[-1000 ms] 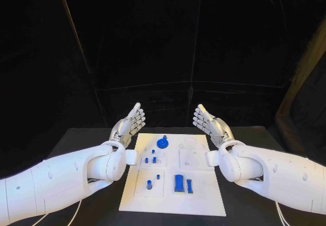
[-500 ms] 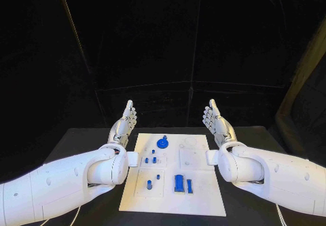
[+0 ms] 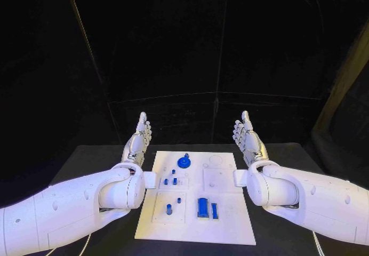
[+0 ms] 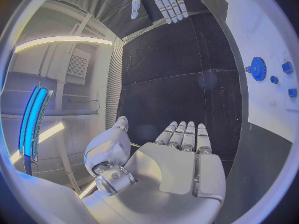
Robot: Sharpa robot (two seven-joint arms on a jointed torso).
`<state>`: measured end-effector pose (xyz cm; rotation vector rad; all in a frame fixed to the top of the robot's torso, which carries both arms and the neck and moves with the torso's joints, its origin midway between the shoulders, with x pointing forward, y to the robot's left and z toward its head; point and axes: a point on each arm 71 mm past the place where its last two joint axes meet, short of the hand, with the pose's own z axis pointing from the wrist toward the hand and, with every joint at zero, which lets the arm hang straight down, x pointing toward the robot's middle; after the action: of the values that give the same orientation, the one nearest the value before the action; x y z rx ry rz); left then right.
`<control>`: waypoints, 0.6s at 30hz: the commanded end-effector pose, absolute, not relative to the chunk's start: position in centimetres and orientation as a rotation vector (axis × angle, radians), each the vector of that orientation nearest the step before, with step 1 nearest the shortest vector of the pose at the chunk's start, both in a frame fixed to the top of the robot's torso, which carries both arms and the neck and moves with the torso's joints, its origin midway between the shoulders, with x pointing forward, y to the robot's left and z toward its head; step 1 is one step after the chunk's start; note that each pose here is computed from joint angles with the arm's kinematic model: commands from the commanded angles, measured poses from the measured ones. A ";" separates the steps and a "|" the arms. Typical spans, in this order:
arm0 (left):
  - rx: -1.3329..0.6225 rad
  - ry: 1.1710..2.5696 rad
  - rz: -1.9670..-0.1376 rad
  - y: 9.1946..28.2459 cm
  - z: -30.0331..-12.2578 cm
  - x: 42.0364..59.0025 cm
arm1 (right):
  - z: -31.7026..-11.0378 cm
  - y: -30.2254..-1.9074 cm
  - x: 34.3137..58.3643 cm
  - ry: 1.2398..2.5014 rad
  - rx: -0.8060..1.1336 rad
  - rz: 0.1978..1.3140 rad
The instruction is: Assemble the parts on the task board
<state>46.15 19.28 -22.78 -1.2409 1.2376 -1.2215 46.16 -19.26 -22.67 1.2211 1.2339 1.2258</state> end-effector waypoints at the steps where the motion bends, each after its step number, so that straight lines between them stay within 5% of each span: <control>1: -1.209 1.218 -1.229 19.2 -22.4 46.2 | -22.4 -19.2 46.2 1.218 1.209 1.229; 18: -1.209 1.218 -1.229 19.2 -22.4 46.2 | -22.4 -19.2 46.2 1.218 1.209 1.229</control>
<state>46.14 19.30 -22.77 -1.2391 1.2357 -1.2181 46.16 -19.28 -22.68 1.2234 1.2316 1.2235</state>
